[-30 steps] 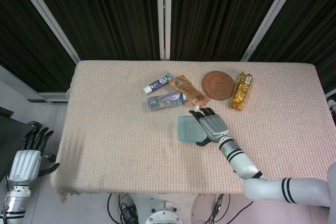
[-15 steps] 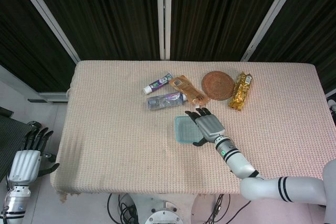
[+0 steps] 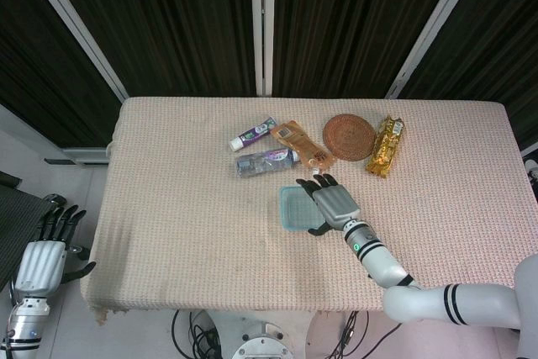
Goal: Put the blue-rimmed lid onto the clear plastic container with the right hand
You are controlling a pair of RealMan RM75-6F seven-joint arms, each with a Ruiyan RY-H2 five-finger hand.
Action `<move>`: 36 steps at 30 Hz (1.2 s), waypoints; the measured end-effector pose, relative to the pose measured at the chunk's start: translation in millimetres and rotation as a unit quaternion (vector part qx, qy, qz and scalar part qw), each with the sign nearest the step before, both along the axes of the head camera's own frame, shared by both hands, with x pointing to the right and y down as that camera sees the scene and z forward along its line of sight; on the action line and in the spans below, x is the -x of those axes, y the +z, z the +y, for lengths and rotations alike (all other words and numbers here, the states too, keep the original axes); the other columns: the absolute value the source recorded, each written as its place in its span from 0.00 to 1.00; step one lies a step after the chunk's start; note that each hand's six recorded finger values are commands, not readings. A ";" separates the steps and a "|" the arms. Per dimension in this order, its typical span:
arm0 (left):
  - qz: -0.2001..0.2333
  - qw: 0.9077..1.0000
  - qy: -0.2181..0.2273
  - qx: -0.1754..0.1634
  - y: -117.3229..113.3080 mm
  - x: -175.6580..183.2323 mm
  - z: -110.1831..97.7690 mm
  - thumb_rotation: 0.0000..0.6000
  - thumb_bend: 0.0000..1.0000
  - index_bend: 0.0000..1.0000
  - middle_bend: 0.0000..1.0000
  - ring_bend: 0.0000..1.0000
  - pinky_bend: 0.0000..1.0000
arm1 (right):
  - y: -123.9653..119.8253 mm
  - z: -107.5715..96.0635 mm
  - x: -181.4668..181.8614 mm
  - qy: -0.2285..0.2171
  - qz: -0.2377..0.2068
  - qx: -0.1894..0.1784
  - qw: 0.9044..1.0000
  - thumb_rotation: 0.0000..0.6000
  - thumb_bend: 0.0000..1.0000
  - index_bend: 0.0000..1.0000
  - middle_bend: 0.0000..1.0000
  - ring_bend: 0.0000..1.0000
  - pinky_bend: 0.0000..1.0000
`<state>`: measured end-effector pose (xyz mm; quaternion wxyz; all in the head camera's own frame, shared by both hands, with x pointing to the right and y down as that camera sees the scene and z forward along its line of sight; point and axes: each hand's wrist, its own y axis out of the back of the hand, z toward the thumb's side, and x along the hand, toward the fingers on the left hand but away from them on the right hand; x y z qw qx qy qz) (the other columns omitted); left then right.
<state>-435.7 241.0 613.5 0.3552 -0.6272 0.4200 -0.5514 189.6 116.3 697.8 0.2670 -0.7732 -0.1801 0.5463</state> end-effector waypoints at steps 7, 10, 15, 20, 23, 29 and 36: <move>-0.001 1.000 -0.002 0.000 -0.2 0.6 0.1 1.00 0.00 0.11 0.05 0.00 0.00 | -0.7 0.1 0.9 -0.002 -0.003 -0.003 1.000 1.00 0.05 0.00 0.08 0.00 0.00; -0.001 1.000 -0.001 0.001 0.1 0.2 -0.1 1.00 0.00 0.11 0.05 0.00 0.00 | 0.0 0.7 -0.3 -0.002 -0.002 -0.003 1.000 1.00 0.04 0.00 0.07 0.00 0.00; 0.000 1.000 0.000 0.000 0.1 -0.2 -0.7 1.00 0.00 0.11 0.05 0.00 0.00 | -1.6 0.6 -2.7 -0.001 -0.002 -0.008 1.000 1.00 0.04 0.00 0.05 0.00 0.00; 0.000 1.000 0.001 -0.001 -0.2 -0.9 -1.8 1.00 0.00 0.11 0.05 0.00 0.00 | -5.0 -1.4 -6.7 0.001 0.000 -0.013 1.000 1.00 0.04 0.00 0.04 0.00 0.00; 0.000 1.000 0.001 -0.001 -0.7 -1.0 -1.9 1.00 0.00 0.11 0.05 0.00 0.00 | -8.5 -2.0 -8.0 -0.001 -0.001 -0.019 1.000 1.00 0.04 0.00 0.03 0.00 0.00; -0.002 1.000 0.000 0.000 -1.1 -1.1 -1.3 1.00 0.00 0.11 0.05 0.00 0.00 | -22.7 2.2 -16.9 -0.006 -0.002 -0.042 0.999 1.00 0.04 0.00 0.13 0.00 0.00; -0.001 1.000 0.002 0.001 0.1 -3.6 -1.1 1.00 0.00 0.11 0.05 0.00 0.00 | -24.5 13.4 -35.0 -0.002 0.008 -0.042 0.999 1.00 0.04 0.00 0.17 0.00 0.00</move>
